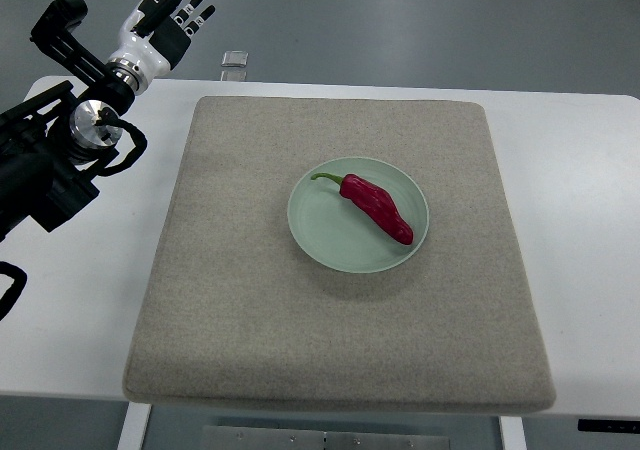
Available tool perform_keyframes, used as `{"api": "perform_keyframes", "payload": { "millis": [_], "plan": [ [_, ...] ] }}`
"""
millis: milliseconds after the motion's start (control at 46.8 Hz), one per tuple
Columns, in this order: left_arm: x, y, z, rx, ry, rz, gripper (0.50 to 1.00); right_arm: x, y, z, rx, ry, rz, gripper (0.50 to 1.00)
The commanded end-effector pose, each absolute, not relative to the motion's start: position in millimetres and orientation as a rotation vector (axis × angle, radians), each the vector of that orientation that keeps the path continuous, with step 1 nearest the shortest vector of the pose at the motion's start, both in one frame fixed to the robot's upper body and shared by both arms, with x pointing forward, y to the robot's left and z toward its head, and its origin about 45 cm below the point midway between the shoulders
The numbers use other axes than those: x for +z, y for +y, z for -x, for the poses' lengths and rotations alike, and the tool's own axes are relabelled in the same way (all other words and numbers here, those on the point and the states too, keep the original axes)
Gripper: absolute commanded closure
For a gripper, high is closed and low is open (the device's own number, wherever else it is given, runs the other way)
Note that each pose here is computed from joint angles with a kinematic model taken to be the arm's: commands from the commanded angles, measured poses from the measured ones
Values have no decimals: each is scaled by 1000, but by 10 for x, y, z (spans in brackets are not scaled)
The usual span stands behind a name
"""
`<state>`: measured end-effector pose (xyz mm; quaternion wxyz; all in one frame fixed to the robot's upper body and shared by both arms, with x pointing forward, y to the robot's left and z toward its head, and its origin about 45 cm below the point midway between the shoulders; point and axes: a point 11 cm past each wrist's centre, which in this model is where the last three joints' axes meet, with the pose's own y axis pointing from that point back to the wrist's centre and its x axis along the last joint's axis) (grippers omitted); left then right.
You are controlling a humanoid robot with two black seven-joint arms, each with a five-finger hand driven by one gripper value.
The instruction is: Place red pepper on plate with left hand
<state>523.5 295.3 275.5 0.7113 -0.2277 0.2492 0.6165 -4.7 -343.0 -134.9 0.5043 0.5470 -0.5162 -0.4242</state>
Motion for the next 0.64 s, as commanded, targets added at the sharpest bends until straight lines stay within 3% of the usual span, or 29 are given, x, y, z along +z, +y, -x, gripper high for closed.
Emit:
{"api": "perform_keyframes", "payload": {
  "millis": [0,192,619],
  "plan": [
    [2784,2974,-5243,1372,555,524,510,-1349,-3431,47,-1024,-1246,-1320,572],
    [2794,3004,-5243,1379,554,527,510,-1373,-3146,78,-1095,-1195,-1393,572],
    [2791,3007,-5244,1382,554,526,510,-1372,-3150,83,-1095,-1198,-1394,572]
  ]
}}
